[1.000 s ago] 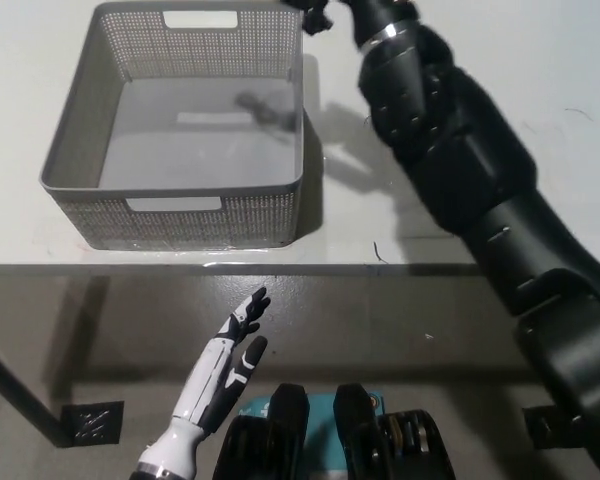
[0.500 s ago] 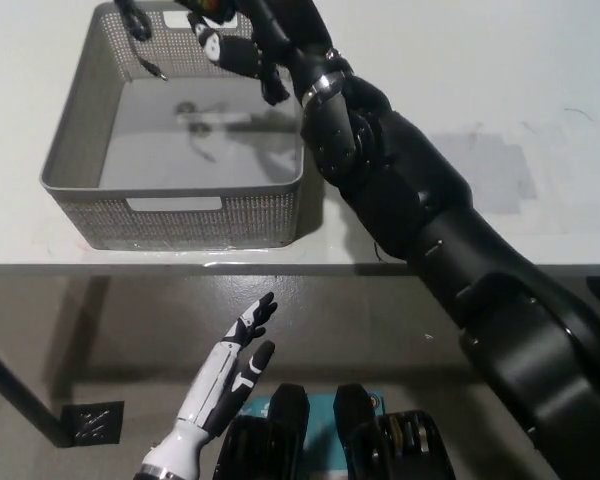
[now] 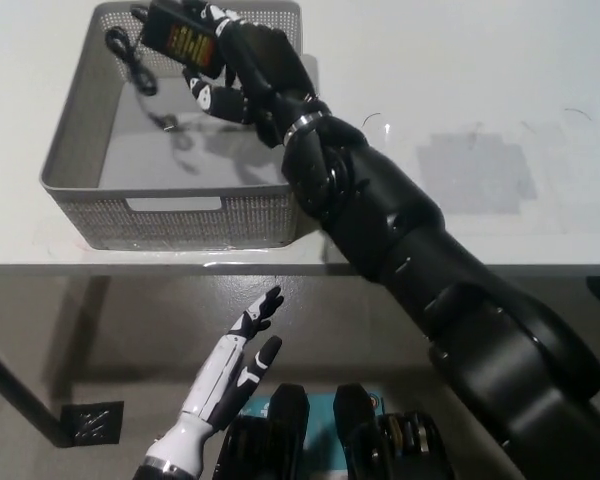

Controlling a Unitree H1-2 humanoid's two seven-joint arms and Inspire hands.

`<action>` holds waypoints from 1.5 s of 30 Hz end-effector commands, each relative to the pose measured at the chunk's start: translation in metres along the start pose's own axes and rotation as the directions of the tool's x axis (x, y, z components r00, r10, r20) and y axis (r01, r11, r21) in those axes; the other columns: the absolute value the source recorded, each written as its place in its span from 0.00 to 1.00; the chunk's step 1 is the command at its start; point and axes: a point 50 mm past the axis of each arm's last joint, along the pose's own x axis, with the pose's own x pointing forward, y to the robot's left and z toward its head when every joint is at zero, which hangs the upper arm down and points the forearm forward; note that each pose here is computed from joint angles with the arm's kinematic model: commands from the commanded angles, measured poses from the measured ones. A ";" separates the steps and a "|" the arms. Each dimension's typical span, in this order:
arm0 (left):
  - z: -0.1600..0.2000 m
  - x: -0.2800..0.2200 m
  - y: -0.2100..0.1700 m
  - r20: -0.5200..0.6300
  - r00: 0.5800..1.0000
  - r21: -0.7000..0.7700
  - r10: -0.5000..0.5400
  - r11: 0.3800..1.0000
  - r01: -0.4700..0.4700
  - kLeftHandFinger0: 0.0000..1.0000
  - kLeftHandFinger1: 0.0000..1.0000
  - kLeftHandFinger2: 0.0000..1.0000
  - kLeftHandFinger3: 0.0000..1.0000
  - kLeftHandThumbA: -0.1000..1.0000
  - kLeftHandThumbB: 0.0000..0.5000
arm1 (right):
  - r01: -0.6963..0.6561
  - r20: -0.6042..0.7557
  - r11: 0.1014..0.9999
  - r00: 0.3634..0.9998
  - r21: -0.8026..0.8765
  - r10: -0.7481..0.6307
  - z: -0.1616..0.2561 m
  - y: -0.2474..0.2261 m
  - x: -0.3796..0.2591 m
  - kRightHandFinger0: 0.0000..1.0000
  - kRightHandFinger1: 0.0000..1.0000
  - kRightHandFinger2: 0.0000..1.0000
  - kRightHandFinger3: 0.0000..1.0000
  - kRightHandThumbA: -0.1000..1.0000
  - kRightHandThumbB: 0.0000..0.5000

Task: Use the right hand to pick up a black power cord and place it into a container on the left hand side

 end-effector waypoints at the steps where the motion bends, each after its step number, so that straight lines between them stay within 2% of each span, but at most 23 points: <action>1: 0.010 0.009 0.004 0.046 0.999 0.026 -0.015 1.000 0.014 1.00 1.00 1.00 1.00 1.00 0.10 | -0.076 0.015 0.997 0.997 -0.020 0.076 0.018 -0.039 0.025 1.00 1.00 1.00 1.00 0.85 0.94; 2: 0.011 0.010 0.004 0.047 0.999 0.026 -0.017 1.000 0.016 1.00 1.00 1.00 1.00 1.00 0.10 | -0.087 0.010 0.996 0.996 -0.011 0.087 0.015 -0.040 0.024 1.00 1.00 1.00 1.00 0.86 0.94; 3: 0.011 0.010 0.004 0.047 0.999 0.022 -0.019 1.000 0.018 1.00 1.00 1.00 1.00 1.00 0.12 | -0.101 0.013 0.995 0.995 -0.012 0.102 0.011 -0.041 0.023 1.00 1.00 1.00 1.00 0.93 1.00; 6: 0.011 0.012 0.004 0.047 0.999 0.018 -0.025 1.000 0.024 1.00 1.00 1.00 1.00 1.00 0.13 | -0.134 0.008 0.991 0.991 -0.025 0.134 0.004 -0.045 0.021 1.00 1.00 1.00 1.00 1.00 1.00; 14: 0.013 0.014 0.004 0.054 0.998 0.021 -0.039 0.999 0.038 1.00 1.00 1.00 1.00 1.00 0.04 | -0.158 0.005 0.986 0.987 -0.055 0.158 -0.006 -0.048 0.017 1.00 1.00 1.00 1.00 1.00 1.00; 17: 0.015 0.015 0.004 0.051 0.998 0.031 -0.042 0.999 0.041 1.00 1.00 1.00 1.00 1.00 0.05 | -0.145 0.018 0.989 0.989 -0.037 0.146 -0.009 -0.052 0.016 1.00 1.00 1.00 1.00 1.00 1.00; 19: 0.014 0.015 0.004 0.059 0.997 0.037 -0.047 0.998 0.045 1.00 1.00 1.00 1.00 1.00 0.04 | -0.127 0.024 0.992 0.992 0.005 0.127 -0.011 -0.056 0.015 1.00 1.00 1.00 1.00 1.00 1.00; 22: 0.014 0.015 0.004 0.053 0.997 0.041 -0.049 0.998 0.046 1.00 1.00 1.00 1.00 1.00 0.07 | -0.074 0.056 0.993 0.996 0.088 0.069 -0.011 -0.070 0.015 1.00 1.00 1.00 1.00 1.00 1.00; 24: 0.014 0.015 0.004 0.053 0.998 0.036 -0.046 0.998 0.044 1.00 1.00 1.00 1.00 1.00 0.03 | -0.013 0.094 0.992 0.996 0.124 0.001 -0.007 -0.087 0.014 1.00 1.00 1.00 1.00 1.00 1.00; 25: 0.015 0.014 0.004 0.051 0.998 0.036 -0.048 0.998 0.046 1.00 1.00 1.00 1.00 1.00 0.01 | 0.006 0.101 0.989 0.995 0.146 -0.021 -0.007 -0.094 0.013 1.00 1.00 1.00 1.00 1.00 0.97; 28: 0.015 0.014 0.004 0.049 0.997 0.033 -0.052 0.998 0.051 1.00 1.00 1.00 1.00 1.00 0.00 | 0.059 0.107 0.968 0.990 0.243 -0.087 -0.008 -0.115 0.009 1.00 1.00 1.00 1.00 1.00 1.00; 31: 0.014 0.011 0.004 0.042 0.998 0.037 -0.052 0.998 0.050 1.00 1.00 1.00 1.00 1.00 0.00 | 0.110 0.083 0.915 0.985 0.388 -0.153 -0.015 -0.131 -0.003 1.00 1.00 1.00 1.00 1.00 0.99; 34: 0.013 0.010 0.005 0.038 0.998 0.043 -0.054 0.998 0.052 1.00 1.00 1.00 1.00 1.00 0.00 | 0.159 0.077 0.827 0.969 0.540 -0.237 -0.022 -0.145 -0.019 1.00 1.00 1.00 1.00 1.00 0.93; 36: 0.012 0.009 0.004 0.036 0.998 0.039 -0.055 0.998 0.053 1.00 1.00 1.00 1.00 1.00 0.01 | 0.171 0.067 0.740 0.958 0.651 -0.280 -0.028 -0.149 -0.034 1.00 1.00 1.00 1.00 1.00 0.99; 39: 0.010 0.008 0.004 0.044 0.997 0.024 -0.057 0.998 0.056 1.00 1.00 1.00 1.00 1.00 0.00 | 0.197 0.054 0.684 0.944 0.703 -0.327 -0.035 -0.153 -0.053 1.00 1.00 1.00 1.00 1.00 0.98; 40: 0.011 0.008 0.005 0.041 0.997 0.016 -0.060 0.998 0.060 1.00 1.00 1.00 1.00 1.00 0.00 | 0.194 0.053 0.655 0.940 0.731 -0.337 -0.038 -0.155 -0.061 1.00 1.00 1.00 1.00 1.00 0.93; 42: 0.011 0.009 0.005 0.033 0.998 0.019 -0.056 0.998 0.056 1.00 1.00 1.00 1.00 1.00 0.03 | 0.192 0.051 0.624 0.936 0.758 -0.349 -0.040 -0.156 -0.071 1.00 1.00 1.00 1.00 1.00 0.93; 44: 0.011 0.008 0.007 0.024 0.998 0.026 -0.056 0.998 0.055 1.00 1.00 1.00 1.00 1.00 0.05 | 0.174 0.069 0.596 0.930 0.784 -0.362 -0.042 -0.155 -0.092 1.00 1.00 1.00 1.00 1.00 0.82; 45: 0.010 0.008 0.008 0.027 0.998 0.028 -0.054 0.998 0.053 1.00 1.00 1.00 1.00 1.00 0.05 | 0.172 0.072 0.595 0.929 0.785 -0.364 -0.042 -0.153 -0.098 1.00 1.00 1.00 1.00 1.00 0.82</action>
